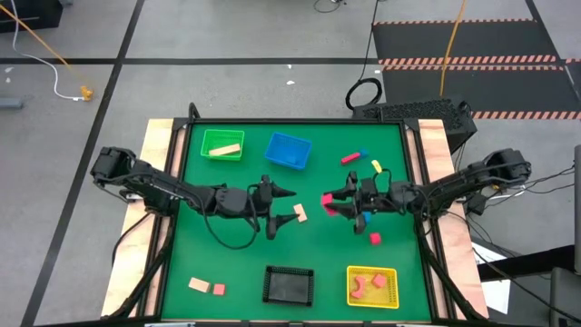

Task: Sort & place blocks by color
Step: Put the middle red wooden block into the black basket

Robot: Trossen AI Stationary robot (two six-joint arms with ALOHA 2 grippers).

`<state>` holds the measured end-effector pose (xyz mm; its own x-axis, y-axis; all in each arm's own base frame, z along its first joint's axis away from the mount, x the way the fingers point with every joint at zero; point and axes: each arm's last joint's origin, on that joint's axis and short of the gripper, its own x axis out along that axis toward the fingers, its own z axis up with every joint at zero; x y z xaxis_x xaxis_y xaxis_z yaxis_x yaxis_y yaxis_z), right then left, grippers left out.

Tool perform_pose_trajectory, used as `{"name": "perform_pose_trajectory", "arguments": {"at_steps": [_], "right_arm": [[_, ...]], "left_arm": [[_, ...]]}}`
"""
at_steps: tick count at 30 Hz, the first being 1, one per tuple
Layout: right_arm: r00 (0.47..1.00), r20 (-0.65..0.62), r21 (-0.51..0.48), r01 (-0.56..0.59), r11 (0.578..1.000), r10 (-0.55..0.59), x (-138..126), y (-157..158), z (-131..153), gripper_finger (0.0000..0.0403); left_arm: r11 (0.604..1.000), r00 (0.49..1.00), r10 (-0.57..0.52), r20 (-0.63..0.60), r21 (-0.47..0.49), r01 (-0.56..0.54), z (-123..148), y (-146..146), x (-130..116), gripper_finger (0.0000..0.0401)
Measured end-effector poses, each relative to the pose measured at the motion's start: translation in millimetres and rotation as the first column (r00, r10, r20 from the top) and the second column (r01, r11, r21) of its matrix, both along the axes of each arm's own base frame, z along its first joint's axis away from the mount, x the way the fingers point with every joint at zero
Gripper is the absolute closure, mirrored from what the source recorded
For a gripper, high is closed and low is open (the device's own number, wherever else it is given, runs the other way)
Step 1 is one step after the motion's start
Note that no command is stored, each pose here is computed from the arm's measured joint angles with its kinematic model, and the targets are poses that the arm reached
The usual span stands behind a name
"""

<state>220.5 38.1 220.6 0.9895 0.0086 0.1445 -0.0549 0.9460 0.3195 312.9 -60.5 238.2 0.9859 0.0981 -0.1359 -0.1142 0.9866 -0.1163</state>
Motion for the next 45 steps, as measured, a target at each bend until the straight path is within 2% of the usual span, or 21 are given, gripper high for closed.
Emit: {"name": "perform_pose_trajectory", "arguments": {"at_steps": [7,15,20,28,37,41,45], "right_arm": [[0.999,0.053,-0.048,0.009,0.999,-0.006,6.0,1.4,9.1,0.0287],[0.999,0.038,-0.239,0.044,0.97,-0.036,46.8,8.1,14.8,0.0288],[0.997,0.038,-0.304,0.07,0.95,-0.061,70.0,6.5,17.1,0.0288],[0.998,0.054,-0.324,0.007,0.946,0.011,97.7,5.6,22.6,0.0288],[0.997,0.048,-0.292,-0.035,0.956,0.052,99.4,7.5,22.5,0.0288],[0.996,0.047,-0.274,-0.054,0.96,0.07,99.4,7.9,22.5,0.0286],[0.997,0.047,-0.274,-0.052,0.96,0.067,99.4,7.7,22.5,0.0287]], "left_arm": [[0.999,0.997,-0.006,0.082,0.043,0.003,8.6,0.1,0.9,0.0075],[1.0,0.996,-0.005,0.087,0.03,0.002,9.0,0.1,0.9,0.0075],[0.999,0.996,-0.008,0.084,0.032,0.005,8.7,-0.7,0.7,0.0075],[0.999,0.997,-0.019,0.073,0.036,0.017,7.7,-3.6,0.1,0.0075],[0.998,0.998,-0.025,0.053,0.053,0.022,5.8,-4.1,-0.1,0.0078],[0.998,0.998,-0.029,0.053,0.057,0.026,5.9,-4.2,-0.1,0.0117],[0.998,0.998,-0.035,0.054,0.055,0.032,6.1,-5.0,-0.2,0.0197]]}}
